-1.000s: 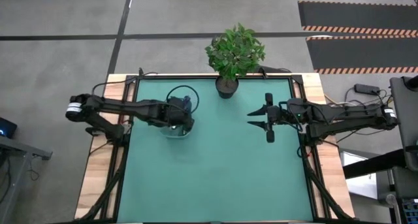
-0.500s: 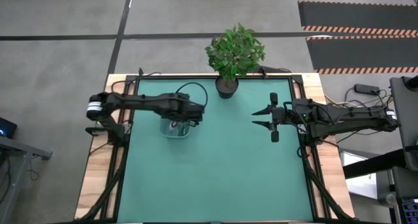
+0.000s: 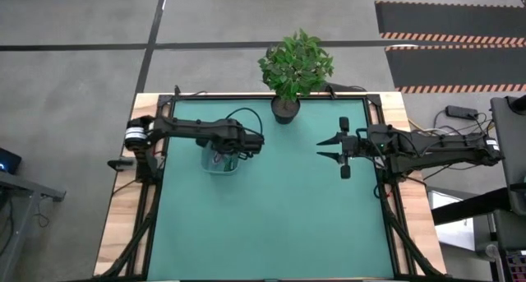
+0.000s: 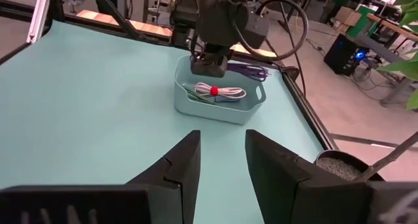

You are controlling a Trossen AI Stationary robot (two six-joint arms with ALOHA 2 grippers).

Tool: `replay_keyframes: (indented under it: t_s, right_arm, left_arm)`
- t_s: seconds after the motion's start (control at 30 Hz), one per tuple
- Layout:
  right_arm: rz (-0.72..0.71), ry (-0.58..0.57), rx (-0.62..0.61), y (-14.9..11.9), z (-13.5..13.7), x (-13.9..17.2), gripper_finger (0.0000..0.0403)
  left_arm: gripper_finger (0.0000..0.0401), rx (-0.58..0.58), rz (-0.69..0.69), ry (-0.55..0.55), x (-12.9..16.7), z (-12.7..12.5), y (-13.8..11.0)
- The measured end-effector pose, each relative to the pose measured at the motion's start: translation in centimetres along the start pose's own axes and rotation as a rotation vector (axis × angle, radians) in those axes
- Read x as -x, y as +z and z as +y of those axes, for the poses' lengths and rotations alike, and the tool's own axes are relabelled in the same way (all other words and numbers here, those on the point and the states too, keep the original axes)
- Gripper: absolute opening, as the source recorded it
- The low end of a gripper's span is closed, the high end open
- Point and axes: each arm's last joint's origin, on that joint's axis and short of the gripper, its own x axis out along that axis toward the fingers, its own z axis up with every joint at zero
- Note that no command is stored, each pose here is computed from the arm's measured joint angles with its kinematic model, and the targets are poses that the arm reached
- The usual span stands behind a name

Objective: Pick and place USB-C Cables
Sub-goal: Put the black violet charger cable into the green bin

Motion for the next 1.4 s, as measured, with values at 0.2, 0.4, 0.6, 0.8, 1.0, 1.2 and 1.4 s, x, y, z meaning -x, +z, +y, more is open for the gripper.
replay_keyframes:
  t_s: [0.2,0.4,0.6,0.8,1.0,1.2,1.4]
  right_arm:
    - [0.001,0.0,0.01,0.0,0.0,0.0,0.0113]
    - [0.0,0.0,0.01,0.0,0.0,0.0,0.0107]
    - [0.001,0.0,0.01,0.0,0.0,0.0,0.01]
    - [0.001,0.0,0.01,0.0,0.0,0.0,0.0091]
    - [0.001,0.001,0.014,0.0,0.0,0.0,0.0084]
    - [0.002,0.001,0.017,0.0,0.0,0.0,0.0086]
    - [0.002,0.001,0.022,0.0,0.0,0.0,0.008]
  left_arm:
    - [0.0017,0.0,0.018,0.011,-0.7,-0.3,0.3]
    - [0.0017,0.035,0.043,0.019,-1.2,0.0,0.8]
    - [0.0017,0.055,0.045,0.01,-1.4,-0.1,0.9]
    - [0.0017,0.062,0.041,-0.008,-2.2,-0.3,0.7]
    - [0.0017,0.079,0.067,0.003,-3.6,-0.3,0.0]
    - [0.003,0.088,0.064,-0.016,-4.7,-0.6,-0.4]
    - [0.0028,0.092,0.065,-0.027,-5.2,-0.7,-0.6]
